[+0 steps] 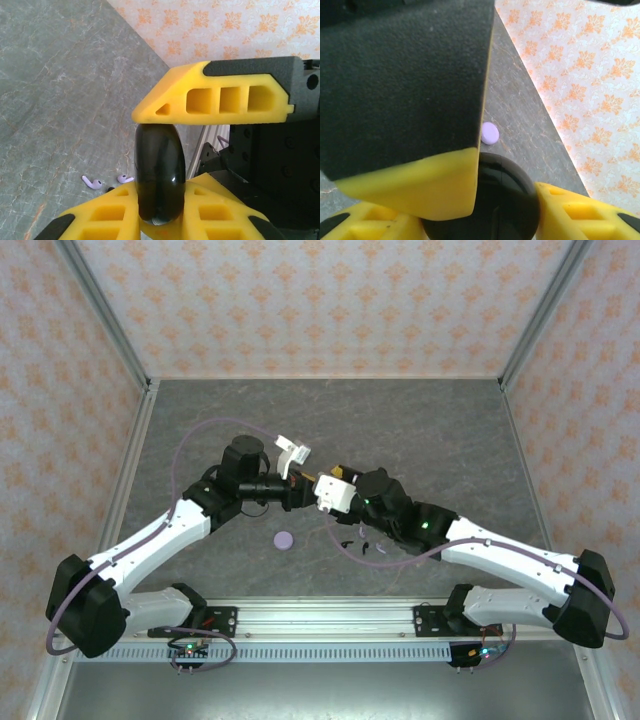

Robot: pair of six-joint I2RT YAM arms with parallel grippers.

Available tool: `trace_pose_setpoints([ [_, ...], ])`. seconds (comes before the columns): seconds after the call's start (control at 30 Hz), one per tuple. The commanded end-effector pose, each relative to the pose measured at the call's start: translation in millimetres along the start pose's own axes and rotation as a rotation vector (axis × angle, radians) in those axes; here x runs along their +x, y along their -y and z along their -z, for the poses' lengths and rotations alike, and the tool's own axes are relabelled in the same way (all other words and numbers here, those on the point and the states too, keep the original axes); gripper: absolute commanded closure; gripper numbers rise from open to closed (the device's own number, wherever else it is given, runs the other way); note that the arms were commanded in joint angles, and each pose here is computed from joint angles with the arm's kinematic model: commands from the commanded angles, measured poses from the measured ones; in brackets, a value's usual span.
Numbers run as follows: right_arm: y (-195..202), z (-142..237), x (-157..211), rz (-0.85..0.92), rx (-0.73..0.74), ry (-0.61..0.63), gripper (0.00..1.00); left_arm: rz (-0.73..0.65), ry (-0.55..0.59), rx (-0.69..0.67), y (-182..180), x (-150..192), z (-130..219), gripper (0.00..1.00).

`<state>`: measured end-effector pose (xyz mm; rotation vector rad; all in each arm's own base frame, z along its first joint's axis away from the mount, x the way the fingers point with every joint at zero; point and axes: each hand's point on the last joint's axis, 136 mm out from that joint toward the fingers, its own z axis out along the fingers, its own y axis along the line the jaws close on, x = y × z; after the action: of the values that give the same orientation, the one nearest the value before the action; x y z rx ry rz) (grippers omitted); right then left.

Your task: Insert wireless bluetooth earbuds into charging case

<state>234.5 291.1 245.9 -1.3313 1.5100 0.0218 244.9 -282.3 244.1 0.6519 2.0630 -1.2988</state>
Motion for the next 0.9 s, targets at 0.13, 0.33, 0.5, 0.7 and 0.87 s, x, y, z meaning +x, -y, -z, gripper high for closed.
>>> trace_pose_setpoints([
  [0.13, 13.8, 15.6, -13.5, -0.096, -0.015, 0.035, 0.32, -0.071, 0.059, -0.033, 1.8, -11.3, 5.6, 0.84],
  [0.33, 8.0, 31.8, 2.8, -0.221, -0.082, 0.015, 0.07, -0.154, 0.171, -0.094, -3.3, -22.8, 15.9, 0.88],
  [0.5, 15.6, 57.9, -3.8, -0.412, -0.128, 0.165, 0.01, -0.26, 0.283, -0.116, 3.4, -33.7, 28.9, 0.88],
  [0.7, 48.4, 75.7, -20.3, -0.64, -0.075, 0.401, 0.0, -0.347, 0.364, -0.107, 14.5, -37.5, 39.1, 0.92],
  [0.87, 63.6, 67.8, -34.1, -0.704, -0.073, 0.446, 0.04, -0.384, 0.367, -0.088, 22.6, -34.3, 38.4, 0.94],
])
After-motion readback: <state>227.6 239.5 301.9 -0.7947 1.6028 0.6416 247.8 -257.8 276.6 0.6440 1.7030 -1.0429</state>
